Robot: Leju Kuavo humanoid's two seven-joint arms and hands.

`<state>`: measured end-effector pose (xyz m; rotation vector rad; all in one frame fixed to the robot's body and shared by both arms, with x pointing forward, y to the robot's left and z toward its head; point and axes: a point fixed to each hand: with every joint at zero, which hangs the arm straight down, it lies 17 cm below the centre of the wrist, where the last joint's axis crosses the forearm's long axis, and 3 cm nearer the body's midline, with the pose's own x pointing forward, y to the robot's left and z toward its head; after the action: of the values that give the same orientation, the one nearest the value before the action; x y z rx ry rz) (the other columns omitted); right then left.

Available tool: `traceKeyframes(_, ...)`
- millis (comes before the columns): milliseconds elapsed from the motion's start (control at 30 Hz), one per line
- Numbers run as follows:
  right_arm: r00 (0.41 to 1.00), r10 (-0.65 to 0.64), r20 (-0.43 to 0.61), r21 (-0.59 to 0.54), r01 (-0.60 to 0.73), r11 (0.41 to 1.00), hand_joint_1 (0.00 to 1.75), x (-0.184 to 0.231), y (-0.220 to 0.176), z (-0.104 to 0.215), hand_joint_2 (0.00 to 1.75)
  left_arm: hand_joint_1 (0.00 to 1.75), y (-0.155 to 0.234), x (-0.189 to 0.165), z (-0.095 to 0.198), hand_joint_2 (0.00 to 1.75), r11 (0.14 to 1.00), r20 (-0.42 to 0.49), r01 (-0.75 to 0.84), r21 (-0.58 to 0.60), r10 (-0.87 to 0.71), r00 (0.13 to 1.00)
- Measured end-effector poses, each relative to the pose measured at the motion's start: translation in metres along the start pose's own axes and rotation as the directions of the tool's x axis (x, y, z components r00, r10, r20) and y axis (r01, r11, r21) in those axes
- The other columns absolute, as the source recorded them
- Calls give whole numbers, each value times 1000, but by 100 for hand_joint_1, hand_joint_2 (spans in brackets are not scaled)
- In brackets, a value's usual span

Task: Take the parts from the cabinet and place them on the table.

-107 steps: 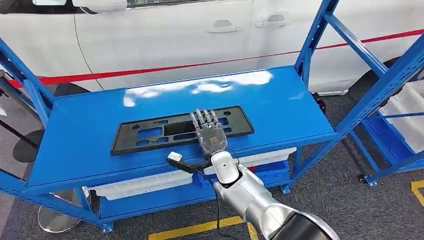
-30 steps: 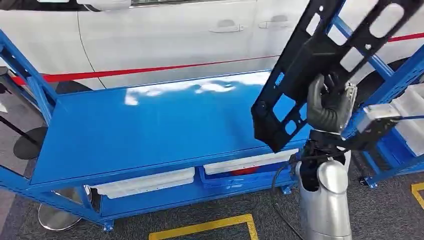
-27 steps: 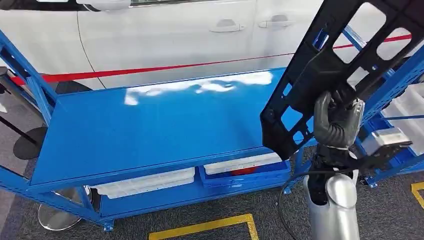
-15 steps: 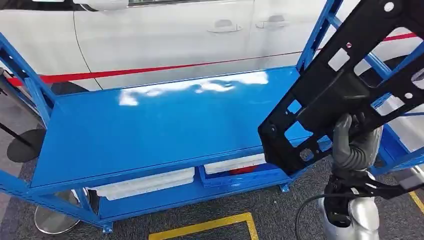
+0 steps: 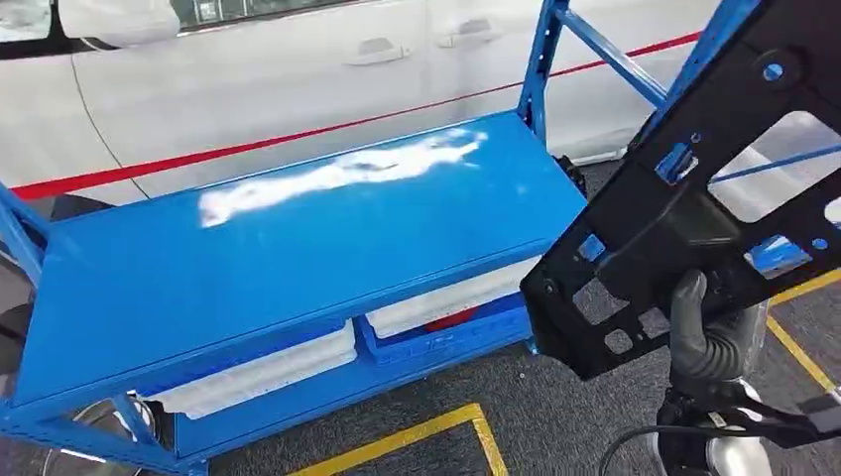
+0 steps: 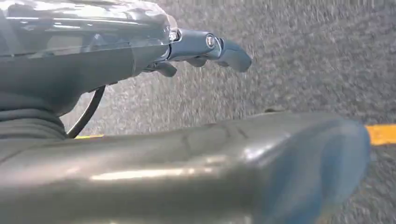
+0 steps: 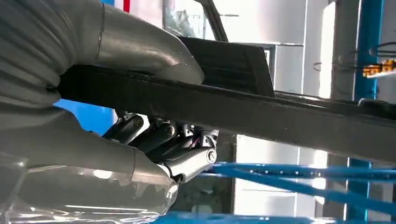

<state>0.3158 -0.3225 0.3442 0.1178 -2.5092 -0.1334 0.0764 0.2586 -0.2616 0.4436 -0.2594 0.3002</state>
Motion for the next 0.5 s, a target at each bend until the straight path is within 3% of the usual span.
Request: traceKeyframes(500, 1000, 21, -10, -2, -21, 1000, 175, -2, 4, 11, 175, 0, 4, -10, 1, 0, 999, -63, -34, 33, 36, 997)
